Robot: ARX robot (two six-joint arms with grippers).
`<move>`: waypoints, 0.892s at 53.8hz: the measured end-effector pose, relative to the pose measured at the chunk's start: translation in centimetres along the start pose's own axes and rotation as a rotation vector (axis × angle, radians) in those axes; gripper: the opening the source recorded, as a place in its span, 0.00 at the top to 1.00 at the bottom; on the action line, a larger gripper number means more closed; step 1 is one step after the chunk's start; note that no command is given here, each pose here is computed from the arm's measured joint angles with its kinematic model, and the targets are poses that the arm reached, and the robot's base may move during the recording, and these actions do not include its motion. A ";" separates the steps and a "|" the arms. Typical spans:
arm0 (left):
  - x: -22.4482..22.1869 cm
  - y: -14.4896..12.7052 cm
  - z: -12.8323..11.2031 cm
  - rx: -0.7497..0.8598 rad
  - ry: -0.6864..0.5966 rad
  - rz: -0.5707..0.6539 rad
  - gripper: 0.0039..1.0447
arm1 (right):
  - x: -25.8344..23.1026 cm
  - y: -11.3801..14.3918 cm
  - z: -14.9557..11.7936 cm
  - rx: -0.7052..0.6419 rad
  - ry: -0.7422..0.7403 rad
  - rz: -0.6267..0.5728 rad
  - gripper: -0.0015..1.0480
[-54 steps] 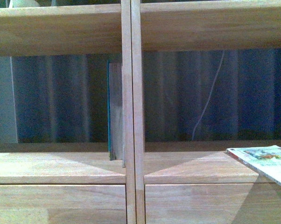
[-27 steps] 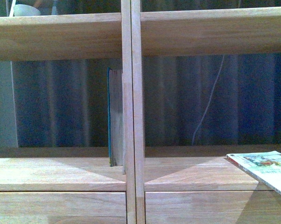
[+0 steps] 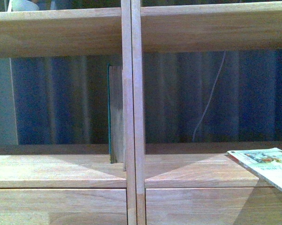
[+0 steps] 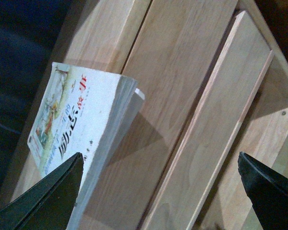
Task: Organize books on shelf
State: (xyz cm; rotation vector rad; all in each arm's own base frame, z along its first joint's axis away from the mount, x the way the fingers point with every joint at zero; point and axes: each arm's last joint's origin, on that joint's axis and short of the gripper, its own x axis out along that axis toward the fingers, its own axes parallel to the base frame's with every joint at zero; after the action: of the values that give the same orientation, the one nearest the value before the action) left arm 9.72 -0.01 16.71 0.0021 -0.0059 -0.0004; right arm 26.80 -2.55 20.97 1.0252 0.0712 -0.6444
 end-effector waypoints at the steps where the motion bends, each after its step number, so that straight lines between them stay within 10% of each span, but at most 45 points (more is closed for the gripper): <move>1: 0.0 0.0 0.0 0.000 0.000 0.000 0.07 | 0.1 0.1 0.0 0.006 0.002 0.001 0.07; 48: 0.0 0.0 0.0 0.000 0.000 0.000 0.07 | 5.6 5.1 -2.5 0.215 0.151 0.019 0.07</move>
State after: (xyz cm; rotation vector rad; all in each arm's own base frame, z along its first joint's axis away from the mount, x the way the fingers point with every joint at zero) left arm 9.72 -0.01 16.71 0.0021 -0.0059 -0.0004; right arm 34.63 -1.31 21.64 1.2807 0.1263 -0.5649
